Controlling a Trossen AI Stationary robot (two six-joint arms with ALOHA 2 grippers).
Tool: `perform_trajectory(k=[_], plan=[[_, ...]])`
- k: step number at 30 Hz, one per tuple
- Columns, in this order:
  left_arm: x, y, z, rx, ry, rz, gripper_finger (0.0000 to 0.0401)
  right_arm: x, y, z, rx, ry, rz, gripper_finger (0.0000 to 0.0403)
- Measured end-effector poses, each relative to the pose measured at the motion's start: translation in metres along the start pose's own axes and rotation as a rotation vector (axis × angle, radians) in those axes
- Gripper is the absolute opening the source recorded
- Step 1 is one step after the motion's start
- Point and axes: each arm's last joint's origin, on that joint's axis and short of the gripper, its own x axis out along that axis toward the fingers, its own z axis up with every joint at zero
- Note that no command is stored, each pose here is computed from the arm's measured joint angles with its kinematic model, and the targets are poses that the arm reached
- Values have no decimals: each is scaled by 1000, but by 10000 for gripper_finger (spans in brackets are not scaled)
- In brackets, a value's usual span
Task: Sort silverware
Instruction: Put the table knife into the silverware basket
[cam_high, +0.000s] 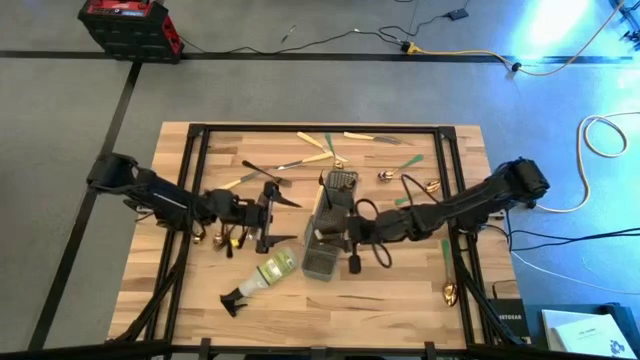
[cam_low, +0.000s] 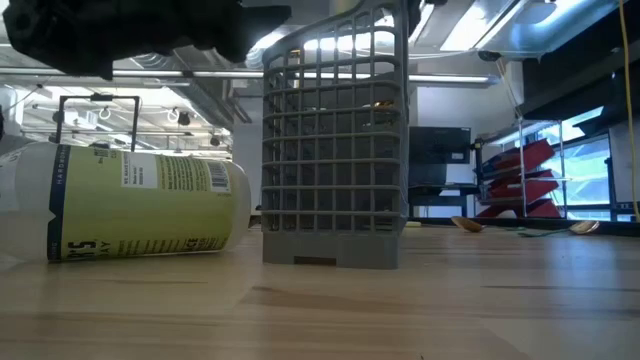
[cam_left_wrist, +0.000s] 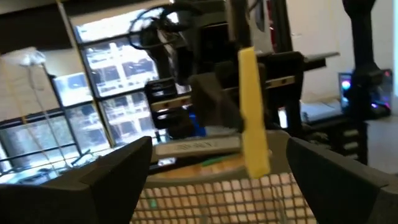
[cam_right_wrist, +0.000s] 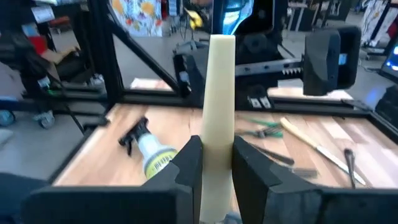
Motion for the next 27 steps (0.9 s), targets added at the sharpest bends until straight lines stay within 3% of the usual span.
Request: perform_trajectory(k=[9, 17, 27], plan=[[15, 0, -2, -58, -127, 27, 356, 7, -1, -8, -10, 21, -38, 47], [43, -3, -9, -147, -101, -50, 356, 7, -1, -8, -12, 26, -50, 46], [63, -5, -19, -180, -50, -52, 356, 7, -2, -9, -9, 37, -61, 46]])
